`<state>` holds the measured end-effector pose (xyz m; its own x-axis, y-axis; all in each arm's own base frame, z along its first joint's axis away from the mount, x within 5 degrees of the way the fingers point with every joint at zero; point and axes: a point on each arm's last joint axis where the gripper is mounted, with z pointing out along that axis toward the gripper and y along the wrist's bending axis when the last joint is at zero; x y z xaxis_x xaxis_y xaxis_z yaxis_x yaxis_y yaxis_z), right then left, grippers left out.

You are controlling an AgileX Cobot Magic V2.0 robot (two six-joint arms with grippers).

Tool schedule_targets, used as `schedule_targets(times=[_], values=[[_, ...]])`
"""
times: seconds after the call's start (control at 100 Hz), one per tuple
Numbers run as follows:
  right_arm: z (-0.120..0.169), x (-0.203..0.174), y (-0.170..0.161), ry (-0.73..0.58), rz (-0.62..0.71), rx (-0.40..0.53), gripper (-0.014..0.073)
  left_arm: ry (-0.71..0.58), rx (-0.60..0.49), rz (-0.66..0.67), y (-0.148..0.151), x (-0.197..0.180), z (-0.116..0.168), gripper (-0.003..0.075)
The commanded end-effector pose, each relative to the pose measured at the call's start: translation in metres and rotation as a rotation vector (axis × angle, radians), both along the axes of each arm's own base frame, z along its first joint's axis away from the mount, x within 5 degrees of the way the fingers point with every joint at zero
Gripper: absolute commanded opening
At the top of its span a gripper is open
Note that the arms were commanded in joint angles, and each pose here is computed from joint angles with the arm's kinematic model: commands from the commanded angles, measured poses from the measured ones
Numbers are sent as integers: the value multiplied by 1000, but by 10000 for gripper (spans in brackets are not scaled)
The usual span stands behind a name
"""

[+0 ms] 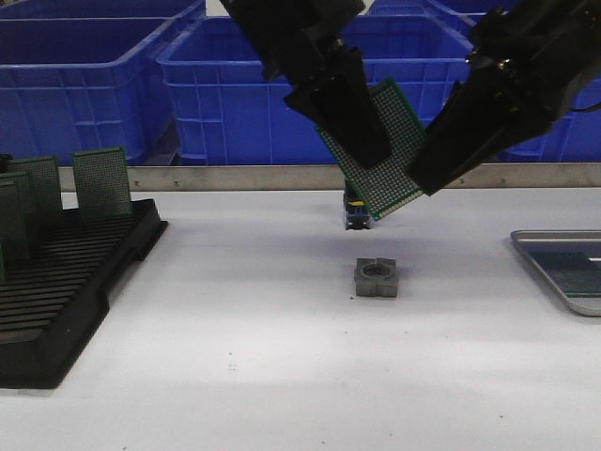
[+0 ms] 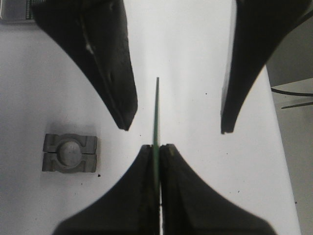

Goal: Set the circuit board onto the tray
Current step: 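Open the left gripper and carry the board toward the tray with the right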

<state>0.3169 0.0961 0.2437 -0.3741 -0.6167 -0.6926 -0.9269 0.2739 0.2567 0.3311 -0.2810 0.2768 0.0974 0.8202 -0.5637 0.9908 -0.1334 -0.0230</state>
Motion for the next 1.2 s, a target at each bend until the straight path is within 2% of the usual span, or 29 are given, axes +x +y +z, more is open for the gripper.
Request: schedule_targets(times=[0.0,0.36,0.46,0.53,0.6,0.65,0.7,0.79,0.84,0.96,1.19], values=[[18,-1,6,-46,-12,54,381,-8,-83,-12,1,-12,35,-18],[18,1,7,-52,-27,63,-74,-8,-83,-12,1,-12,35,-18],[18,1,7,-51,-26,63,-66,-6,-86,-11,1,-12,36,3],[18,1,7,-51,-26,63,-67,-1,-93,-11,0,-13,36,88],[18,1,7,-51,-26,63,-67,0,-95,-11,0,-13,36,242],[18,1,7,-51,-26,63,-67,0,-95,-11,0,-13,36,395],[18,1,7,-51,-26,63,-67,0,-95,-11,0,-13,36,516],[18,1,6,-52,-28,62,-67,0,-95,-11,0,-13,36,649],[19,2,4,-56,-26,49,-67,0,-95,-11,0,-13,36,669],[26,5,-10,-27,-62,18,-67,0,-95,-11,0,-13,36,662],[38,8,-65,80,-173,-32,-67,-1,-96,-10,0,-13,36,662]])
